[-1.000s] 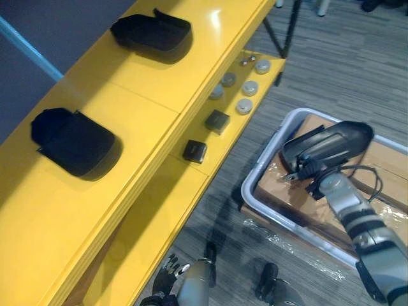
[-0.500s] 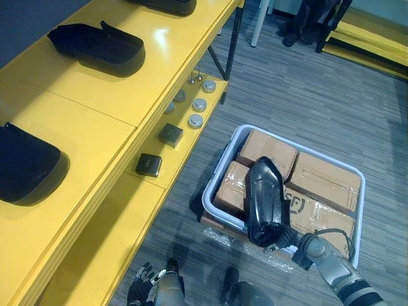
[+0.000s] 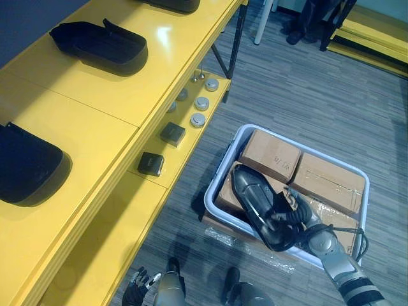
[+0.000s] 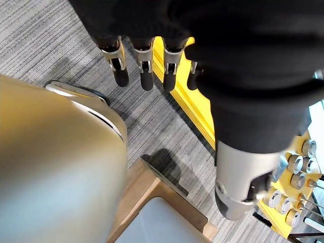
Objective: Walk over and take plastic housings, then place them on the shelf
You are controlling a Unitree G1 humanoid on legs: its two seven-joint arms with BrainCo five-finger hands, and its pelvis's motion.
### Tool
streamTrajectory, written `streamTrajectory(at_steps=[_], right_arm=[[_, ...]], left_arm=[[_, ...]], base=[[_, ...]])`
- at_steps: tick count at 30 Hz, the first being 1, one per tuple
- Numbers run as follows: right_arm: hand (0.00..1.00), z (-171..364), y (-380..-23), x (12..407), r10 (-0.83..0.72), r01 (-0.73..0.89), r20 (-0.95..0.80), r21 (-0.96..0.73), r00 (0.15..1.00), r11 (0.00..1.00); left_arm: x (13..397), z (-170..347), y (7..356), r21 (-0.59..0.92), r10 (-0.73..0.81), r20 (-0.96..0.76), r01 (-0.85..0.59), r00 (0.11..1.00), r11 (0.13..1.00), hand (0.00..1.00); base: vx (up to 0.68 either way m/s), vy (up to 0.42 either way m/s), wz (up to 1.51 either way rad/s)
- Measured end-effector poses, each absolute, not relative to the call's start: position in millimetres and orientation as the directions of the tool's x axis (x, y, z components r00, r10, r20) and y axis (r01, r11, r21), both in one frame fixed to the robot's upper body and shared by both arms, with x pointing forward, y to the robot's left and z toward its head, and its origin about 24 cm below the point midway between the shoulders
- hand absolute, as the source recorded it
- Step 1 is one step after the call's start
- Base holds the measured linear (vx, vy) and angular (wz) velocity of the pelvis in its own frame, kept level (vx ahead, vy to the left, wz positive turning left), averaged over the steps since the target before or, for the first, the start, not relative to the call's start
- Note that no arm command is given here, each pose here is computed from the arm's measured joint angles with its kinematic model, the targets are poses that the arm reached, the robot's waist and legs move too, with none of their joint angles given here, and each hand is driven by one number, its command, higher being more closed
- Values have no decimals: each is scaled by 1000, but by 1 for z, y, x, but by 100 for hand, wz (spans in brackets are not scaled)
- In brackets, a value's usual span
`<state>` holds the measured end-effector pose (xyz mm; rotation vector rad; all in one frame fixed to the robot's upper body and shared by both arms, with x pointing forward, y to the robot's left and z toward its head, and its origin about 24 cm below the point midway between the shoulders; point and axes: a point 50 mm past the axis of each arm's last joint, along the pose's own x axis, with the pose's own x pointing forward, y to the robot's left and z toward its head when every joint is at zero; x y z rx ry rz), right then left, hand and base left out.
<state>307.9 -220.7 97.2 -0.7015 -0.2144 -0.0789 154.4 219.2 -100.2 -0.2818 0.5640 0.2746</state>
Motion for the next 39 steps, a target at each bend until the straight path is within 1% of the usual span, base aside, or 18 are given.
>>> streamTrajectory(at_steps=[1, 4, 8, 11, 16, 20, 21, 22, 24, 26, 27, 28, 30, 31, 35, 37, 39], right_arm=[[0, 107, -218, 309, 10, 172, 285, -606, 959, 777], [0, 119, -217, 311, -17, 240, 368, -571, 930, 785], [0, 123, -224, 316, -87, 298, 381, -541, 920, 786], [0, 112, -235, 328, -143, 284, 277, -577, 950, 766], [0, 97, -248, 342, -186, 196, 87, -668, 979, 718], [0, 94, -263, 350, -283, 193, -15, -695, 959, 692], [0, 92, -268, 352, -309, 178, -64, -702, 949, 690], [0, 92, -269, 353, -313, 165, -83, -709, 946, 686], [0, 84, -279, 352, -320, 86, -186, -733, 929, 675], [0, 86, -284, 352, -322, 62, -200, -760, 925, 647], [100, 86, -289, 351, -319, 17, -234, -782, 919, 623], [100, 86, -291, 351, -320, 2, -245, -791, 915, 612], [100, 80, -295, 349, -332, -79, -288, -849, 898, 522], [100, 80, -297, 348, -339, -87, -292, -857, 894, 508], [100, 70, -304, 342, -403, -191, -355, -900, 844, 393], [100, 59, -304, 336, -439, -212, -365, -909, 821, 360], [100, 45, -303, 330, -503, -193, -335, -930, 797, 313]], left_arm=[[154, -100, 219, -187, 176, -556, -329, 812, 926, 0], [155, -100, 219, -187, 176, -553, -326, 815, 927, 0], [155, -100, 219, -187, 175, -554, -327, 814, 927, 0], [154, -101, 218, -188, 173, -559, -327, 811, 926, 0], [156, -100, 216, -201, 168, -558, -329, 813, 923, 0], [158, -101, 210, -215, 149, -560, -317, 815, 924, 0], [156, -103, 209, -215, 146, -568, -317, 810, 924, 0], [156, -104, 208, -214, 144, -570, -316, 809, 924, 0], [155, -106, 206, -229, 142, -580, -328, 802, 916, 0], [153, -108, 205, -238, 145, -592, -344, 793, 908, 0], [152, -109, 205, -238, 145, -596, -347, 790, 907, 0], [153, -109, 204, -238, 144, -595, -345, 790, 908, 0], [153, -109, 204, -246, 143, -598, -351, 789, 904, 0], [153, -109, 204, -250, 144, -600, -355, 787, 901, 0], [155, -108, 204, -259, 135, -605, -354, 785, 899, 0], [157, -106, 202, -267, 127, -599, -347, 790, 899, 0], [161, -103, 198, -282, 107, -583, -324, 806, 903, 0]], base=[[0, 0, 0], [0, 0, 0], [0, 0, 0], [-2, 17, 7], [22, 7, 16], [19, 12, 17], [4, 24, 7], [-6, 19, 9], [-12, 12, 8], [-6, 8, 5], [-10, 9, 5], [-18, 6, 13], [-24, -7, 23], [-26, -4, 22], [-16, 9, 8], [-4, 2, 6], [5, 4, 3]])
